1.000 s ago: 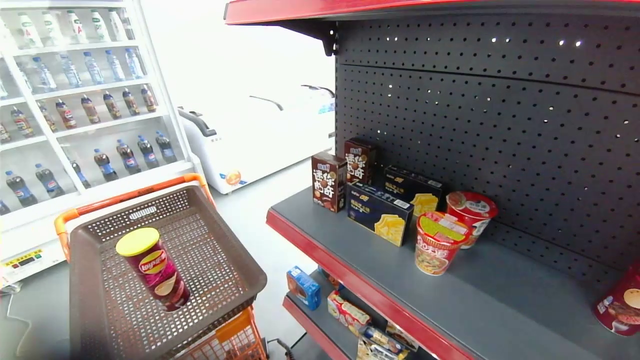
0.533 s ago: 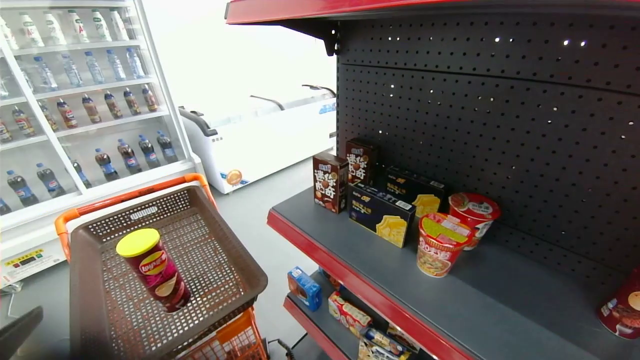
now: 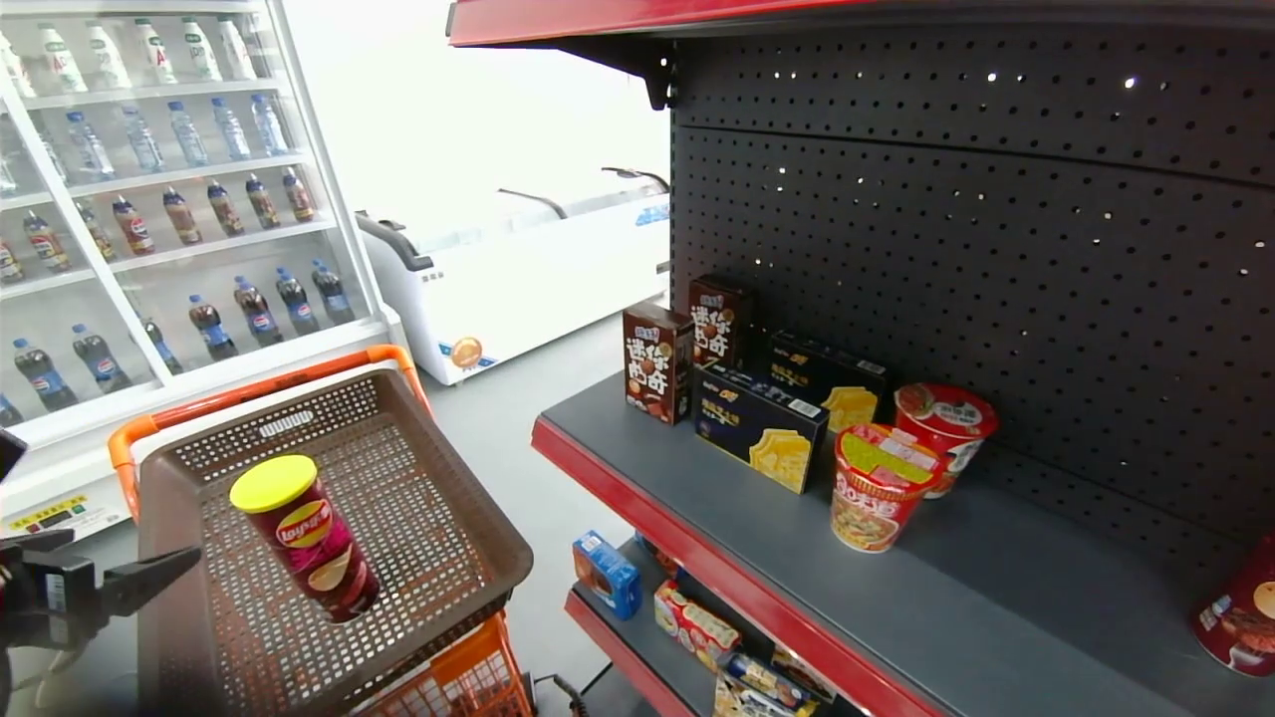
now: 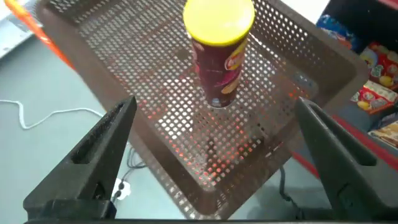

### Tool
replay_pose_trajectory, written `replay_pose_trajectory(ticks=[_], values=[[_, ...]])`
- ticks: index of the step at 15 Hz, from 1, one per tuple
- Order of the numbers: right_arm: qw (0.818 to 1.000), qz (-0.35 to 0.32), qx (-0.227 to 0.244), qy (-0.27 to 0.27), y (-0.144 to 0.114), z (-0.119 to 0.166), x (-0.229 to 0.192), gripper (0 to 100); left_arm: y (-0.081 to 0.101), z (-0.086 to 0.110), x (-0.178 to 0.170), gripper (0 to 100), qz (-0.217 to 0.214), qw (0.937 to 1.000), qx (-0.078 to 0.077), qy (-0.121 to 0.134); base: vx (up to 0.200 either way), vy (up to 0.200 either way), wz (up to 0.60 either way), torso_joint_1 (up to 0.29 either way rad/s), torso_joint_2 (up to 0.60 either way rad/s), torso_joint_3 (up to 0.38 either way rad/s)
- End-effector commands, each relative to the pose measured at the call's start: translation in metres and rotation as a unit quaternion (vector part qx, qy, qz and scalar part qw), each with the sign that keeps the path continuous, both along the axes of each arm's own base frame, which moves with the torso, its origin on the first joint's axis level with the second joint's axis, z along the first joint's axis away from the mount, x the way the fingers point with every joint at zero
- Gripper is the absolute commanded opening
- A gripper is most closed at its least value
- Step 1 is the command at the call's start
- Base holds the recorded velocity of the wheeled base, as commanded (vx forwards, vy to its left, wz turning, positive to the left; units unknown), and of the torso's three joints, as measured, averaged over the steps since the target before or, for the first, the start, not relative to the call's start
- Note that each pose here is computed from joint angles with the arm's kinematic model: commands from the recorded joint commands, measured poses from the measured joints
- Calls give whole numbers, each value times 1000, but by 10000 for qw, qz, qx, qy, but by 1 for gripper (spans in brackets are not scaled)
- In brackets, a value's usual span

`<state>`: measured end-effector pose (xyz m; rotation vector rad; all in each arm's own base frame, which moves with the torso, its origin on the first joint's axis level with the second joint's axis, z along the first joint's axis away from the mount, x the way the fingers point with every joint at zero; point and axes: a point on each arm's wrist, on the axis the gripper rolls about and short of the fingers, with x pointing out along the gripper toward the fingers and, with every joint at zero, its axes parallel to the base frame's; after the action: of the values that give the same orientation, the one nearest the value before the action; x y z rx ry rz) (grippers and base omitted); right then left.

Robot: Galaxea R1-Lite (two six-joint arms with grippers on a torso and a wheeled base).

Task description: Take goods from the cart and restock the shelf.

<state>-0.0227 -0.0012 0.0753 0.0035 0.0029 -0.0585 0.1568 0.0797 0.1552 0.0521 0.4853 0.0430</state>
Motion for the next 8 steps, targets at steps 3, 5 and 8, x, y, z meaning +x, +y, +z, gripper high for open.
replay_pose_trajectory(ticks=[3,5,8], values=[[10000,1,-3,1,0,0,0,100,5,-67,30,100,-453,9949,-555,709,0,0,0,0,0,0],[10000,1,-3,1,0,0,0,100,11,-75,43,100,-460,9948,-558,716,0,0,0,0,0,0],[10000,1,-3,1,0,0,0,100,19,-86,58,100,-468,9952,-535,668,0,0,0,0,0,0]])
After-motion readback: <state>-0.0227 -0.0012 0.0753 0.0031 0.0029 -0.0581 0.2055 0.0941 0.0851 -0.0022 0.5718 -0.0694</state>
